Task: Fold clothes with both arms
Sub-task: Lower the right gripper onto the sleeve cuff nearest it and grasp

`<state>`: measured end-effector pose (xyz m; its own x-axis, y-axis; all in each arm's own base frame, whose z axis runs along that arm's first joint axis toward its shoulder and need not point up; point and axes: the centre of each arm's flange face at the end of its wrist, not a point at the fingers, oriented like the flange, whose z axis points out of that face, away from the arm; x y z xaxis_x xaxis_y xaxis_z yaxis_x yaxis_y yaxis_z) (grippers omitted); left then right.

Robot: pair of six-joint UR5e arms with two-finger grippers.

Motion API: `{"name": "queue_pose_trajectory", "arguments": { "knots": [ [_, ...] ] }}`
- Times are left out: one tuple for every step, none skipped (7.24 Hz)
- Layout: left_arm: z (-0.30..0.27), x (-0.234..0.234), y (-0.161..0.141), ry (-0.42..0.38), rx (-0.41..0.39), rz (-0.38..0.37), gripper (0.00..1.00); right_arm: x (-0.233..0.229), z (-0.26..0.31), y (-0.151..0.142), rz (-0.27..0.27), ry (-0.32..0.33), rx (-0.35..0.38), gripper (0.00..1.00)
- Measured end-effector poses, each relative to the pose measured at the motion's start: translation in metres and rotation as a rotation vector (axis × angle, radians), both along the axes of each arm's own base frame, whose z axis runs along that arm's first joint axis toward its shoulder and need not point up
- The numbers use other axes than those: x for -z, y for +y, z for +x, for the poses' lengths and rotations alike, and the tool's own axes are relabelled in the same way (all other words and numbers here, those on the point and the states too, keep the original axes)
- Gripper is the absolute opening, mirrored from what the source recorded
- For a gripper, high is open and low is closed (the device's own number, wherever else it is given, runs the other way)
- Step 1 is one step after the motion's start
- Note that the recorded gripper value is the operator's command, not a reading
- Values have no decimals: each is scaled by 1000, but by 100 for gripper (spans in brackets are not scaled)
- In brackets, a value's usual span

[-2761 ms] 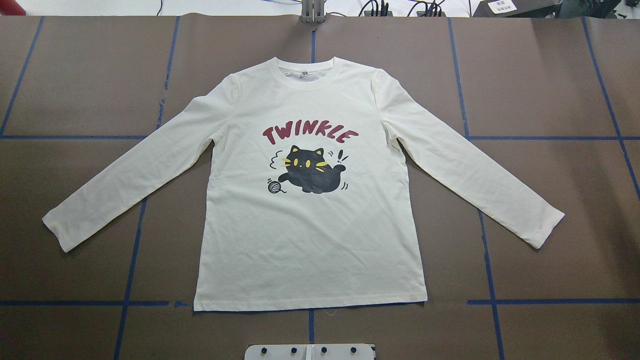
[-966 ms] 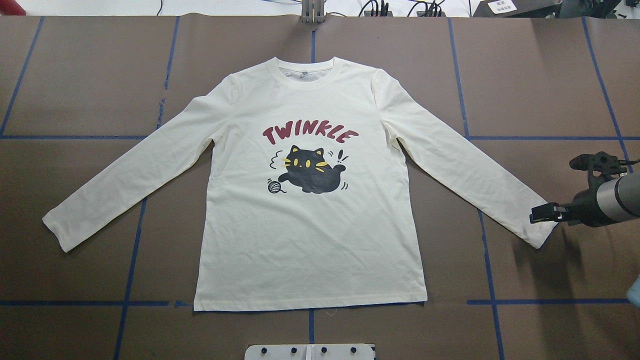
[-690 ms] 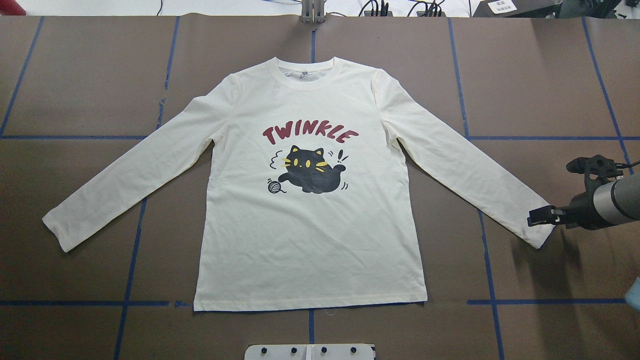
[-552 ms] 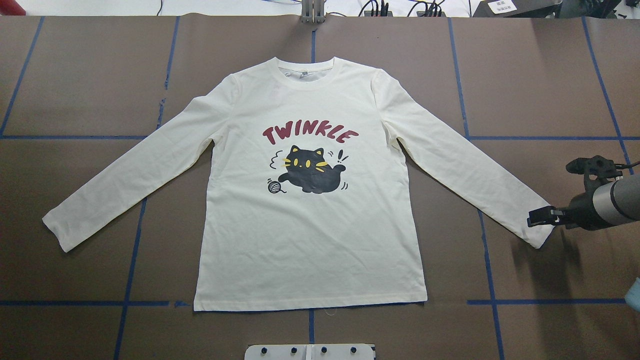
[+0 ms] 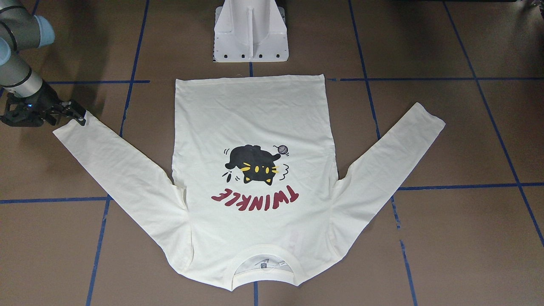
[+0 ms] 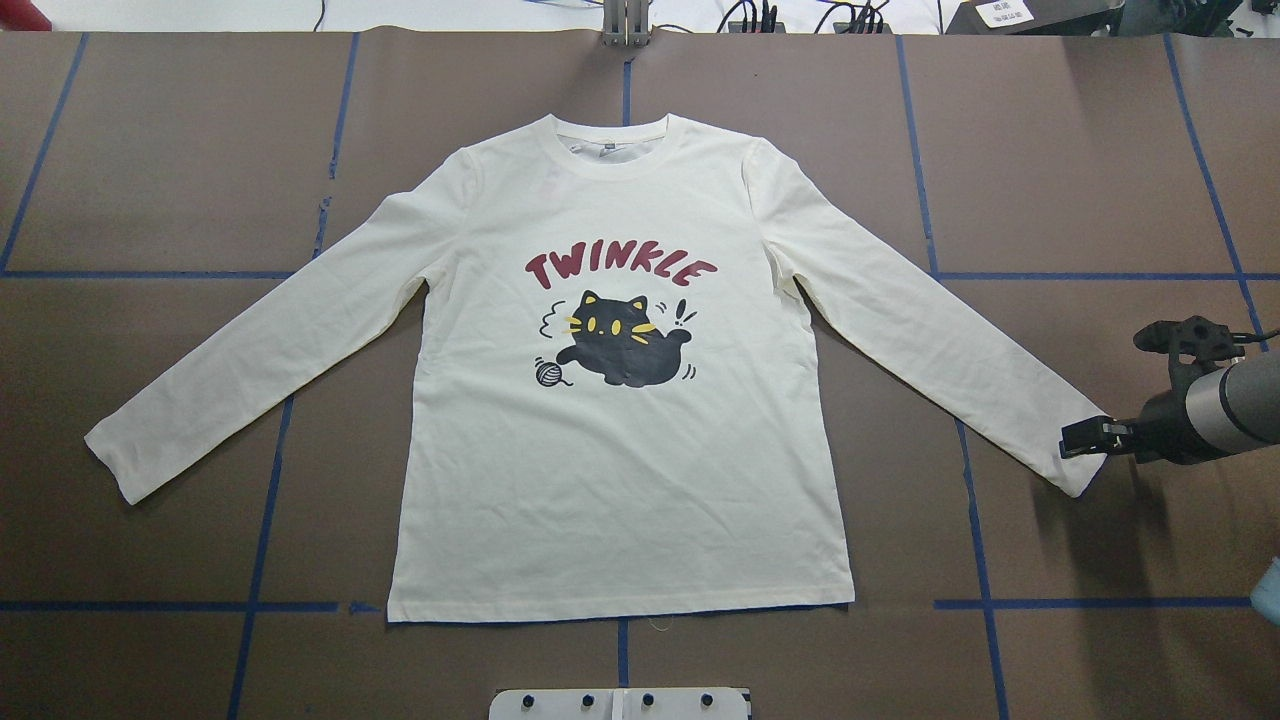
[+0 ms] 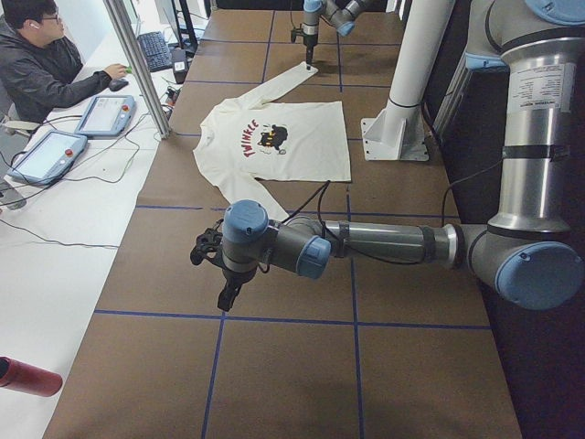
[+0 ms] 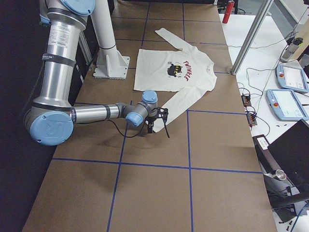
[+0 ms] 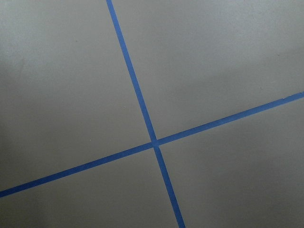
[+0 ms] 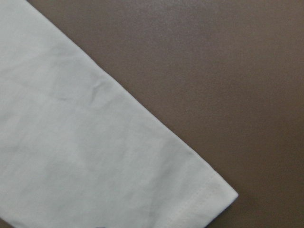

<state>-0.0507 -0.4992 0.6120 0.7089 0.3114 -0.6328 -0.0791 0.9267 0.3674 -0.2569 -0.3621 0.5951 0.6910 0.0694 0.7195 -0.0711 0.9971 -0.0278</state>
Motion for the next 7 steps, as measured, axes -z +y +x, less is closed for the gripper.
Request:
{"name": "queue_pose_trajectory", "arguments": {
  "knots": [
    [0, 0, 0, 0, 0, 0, 100, -1, 0, 0, -3, 2, 1, 41],
    [0, 0, 0, 0, 0, 0, 100, -1, 0, 0, -3, 1, 1, 19],
    [0, 0, 0, 0, 0, 0, 100, -1, 0, 0, -4, 0, 2, 3],
    [0, 0, 0, 0, 0, -1, 100, 0, 0, 0, -4, -2, 3, 0],
    [0, -1, 0, 0, 0, -1, 100, 2, 0, 0, -2, -7, 4, 0],
    [0, -1, 0, 0, 0, -2, 100, 6, 0, 0, 1, -14, 5, 0],
    [0, -1, 0, 0, -1, -2, 100, 12, 0, 0, 8, -22, 5, 0]
  ]
}}
